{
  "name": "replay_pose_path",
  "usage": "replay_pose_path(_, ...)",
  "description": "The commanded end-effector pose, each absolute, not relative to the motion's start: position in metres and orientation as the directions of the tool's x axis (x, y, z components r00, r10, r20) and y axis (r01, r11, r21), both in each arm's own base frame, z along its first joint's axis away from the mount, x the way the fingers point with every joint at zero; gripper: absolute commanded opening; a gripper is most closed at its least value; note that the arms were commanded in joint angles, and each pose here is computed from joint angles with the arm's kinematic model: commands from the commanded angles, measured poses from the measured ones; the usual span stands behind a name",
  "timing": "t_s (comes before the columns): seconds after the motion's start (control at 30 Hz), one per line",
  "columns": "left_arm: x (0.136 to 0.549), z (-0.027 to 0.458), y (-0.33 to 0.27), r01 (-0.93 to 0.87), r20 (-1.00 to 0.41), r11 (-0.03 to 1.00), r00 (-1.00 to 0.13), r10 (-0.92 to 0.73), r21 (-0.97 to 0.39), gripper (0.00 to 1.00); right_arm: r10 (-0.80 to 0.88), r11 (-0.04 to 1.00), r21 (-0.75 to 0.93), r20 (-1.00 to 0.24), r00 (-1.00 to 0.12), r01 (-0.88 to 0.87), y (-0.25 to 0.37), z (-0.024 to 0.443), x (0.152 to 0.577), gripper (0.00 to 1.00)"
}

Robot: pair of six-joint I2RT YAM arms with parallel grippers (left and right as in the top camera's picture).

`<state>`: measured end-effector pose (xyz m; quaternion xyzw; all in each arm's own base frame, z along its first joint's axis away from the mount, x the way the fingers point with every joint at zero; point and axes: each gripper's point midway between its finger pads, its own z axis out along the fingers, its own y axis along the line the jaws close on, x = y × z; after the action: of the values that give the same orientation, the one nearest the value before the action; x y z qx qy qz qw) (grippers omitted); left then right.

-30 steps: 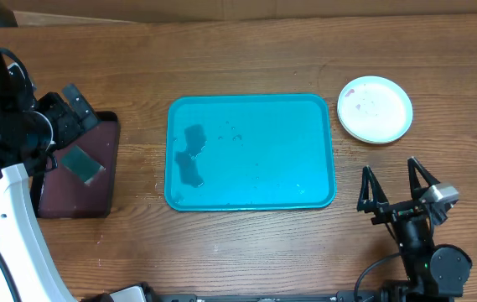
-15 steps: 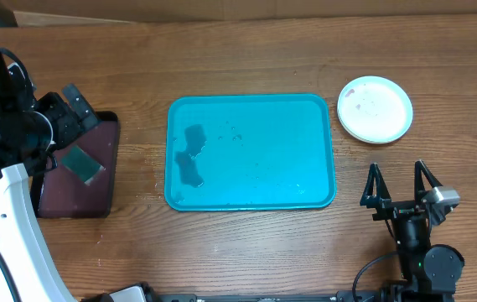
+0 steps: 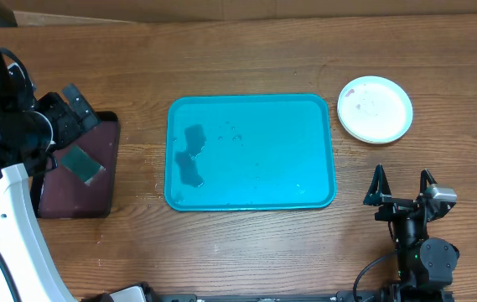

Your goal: Clean dirty plates on tray and stack at the side

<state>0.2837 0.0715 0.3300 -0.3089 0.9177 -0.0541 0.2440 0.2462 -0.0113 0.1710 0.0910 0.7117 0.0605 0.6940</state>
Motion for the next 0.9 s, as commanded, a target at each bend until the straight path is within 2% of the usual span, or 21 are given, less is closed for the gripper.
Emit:
replay_pose_path(0.0,0.2842,0.3316,0.0693,-0.545,-0.413,0.795,-0.681,-0.604,-0.265,1.00,0.193,0.980,0.192,-0.981,-0.012,0.062,-0.0149,0.1695,0.2460,1.00)
replay_pose_path(0.87,0.2826,0.3307,0.0696,-0.543,-0.411,0.800,-0.688,-0.598,-0.256,1.00,0.193,0.980,0.192,-0.981,-0.012,0.062,-0.0149,0.1695,0.2461,1.00)
